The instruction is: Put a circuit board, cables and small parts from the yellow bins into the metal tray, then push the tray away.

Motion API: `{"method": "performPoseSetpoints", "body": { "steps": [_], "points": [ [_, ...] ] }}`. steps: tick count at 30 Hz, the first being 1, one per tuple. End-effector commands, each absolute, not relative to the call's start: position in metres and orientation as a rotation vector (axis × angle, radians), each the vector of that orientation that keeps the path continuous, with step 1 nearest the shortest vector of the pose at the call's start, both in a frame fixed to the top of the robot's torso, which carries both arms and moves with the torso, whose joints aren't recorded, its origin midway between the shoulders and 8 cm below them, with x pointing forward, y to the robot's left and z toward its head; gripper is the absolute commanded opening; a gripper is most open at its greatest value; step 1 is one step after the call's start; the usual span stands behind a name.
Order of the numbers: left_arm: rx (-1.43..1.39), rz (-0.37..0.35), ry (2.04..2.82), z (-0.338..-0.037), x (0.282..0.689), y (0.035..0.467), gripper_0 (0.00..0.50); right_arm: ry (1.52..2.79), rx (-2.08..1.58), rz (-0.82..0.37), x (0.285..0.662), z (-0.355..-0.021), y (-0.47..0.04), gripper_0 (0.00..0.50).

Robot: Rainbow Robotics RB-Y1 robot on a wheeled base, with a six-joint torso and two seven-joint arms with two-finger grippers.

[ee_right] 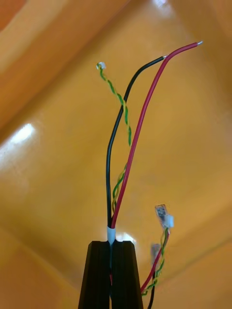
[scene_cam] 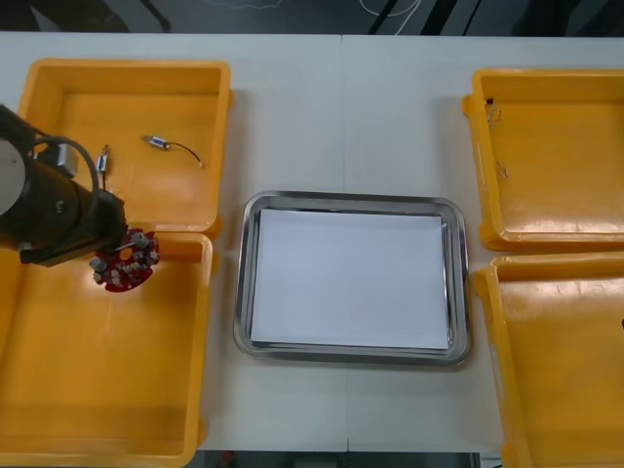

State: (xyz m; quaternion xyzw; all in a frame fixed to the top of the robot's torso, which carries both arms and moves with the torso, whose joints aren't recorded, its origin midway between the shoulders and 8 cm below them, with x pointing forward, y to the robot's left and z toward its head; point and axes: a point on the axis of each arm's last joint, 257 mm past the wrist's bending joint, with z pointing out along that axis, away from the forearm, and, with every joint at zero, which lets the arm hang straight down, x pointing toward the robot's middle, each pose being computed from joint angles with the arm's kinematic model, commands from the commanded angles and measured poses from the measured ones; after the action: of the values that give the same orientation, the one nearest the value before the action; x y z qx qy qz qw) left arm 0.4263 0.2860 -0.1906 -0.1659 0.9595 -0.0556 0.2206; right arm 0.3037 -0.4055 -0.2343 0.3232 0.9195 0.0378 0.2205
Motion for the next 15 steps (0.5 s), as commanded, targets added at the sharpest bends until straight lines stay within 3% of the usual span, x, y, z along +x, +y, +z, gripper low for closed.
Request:
{"method": "performPoseSetpoints", "body": {
  "steps": [1,15],
  "points": [
    [-0.179,-0.113,2.626,-0.160,0.438,0.246,0.000,2.535,0.775,0.014,0.300,-0.186,-0.426,0.000],
    [0.076,-0.151,2.614,-0.157,0.439,0.145,0.000,2.637,0.453,-0.049,0.295,-0.125,-0.412,0.000]
  ]
}}
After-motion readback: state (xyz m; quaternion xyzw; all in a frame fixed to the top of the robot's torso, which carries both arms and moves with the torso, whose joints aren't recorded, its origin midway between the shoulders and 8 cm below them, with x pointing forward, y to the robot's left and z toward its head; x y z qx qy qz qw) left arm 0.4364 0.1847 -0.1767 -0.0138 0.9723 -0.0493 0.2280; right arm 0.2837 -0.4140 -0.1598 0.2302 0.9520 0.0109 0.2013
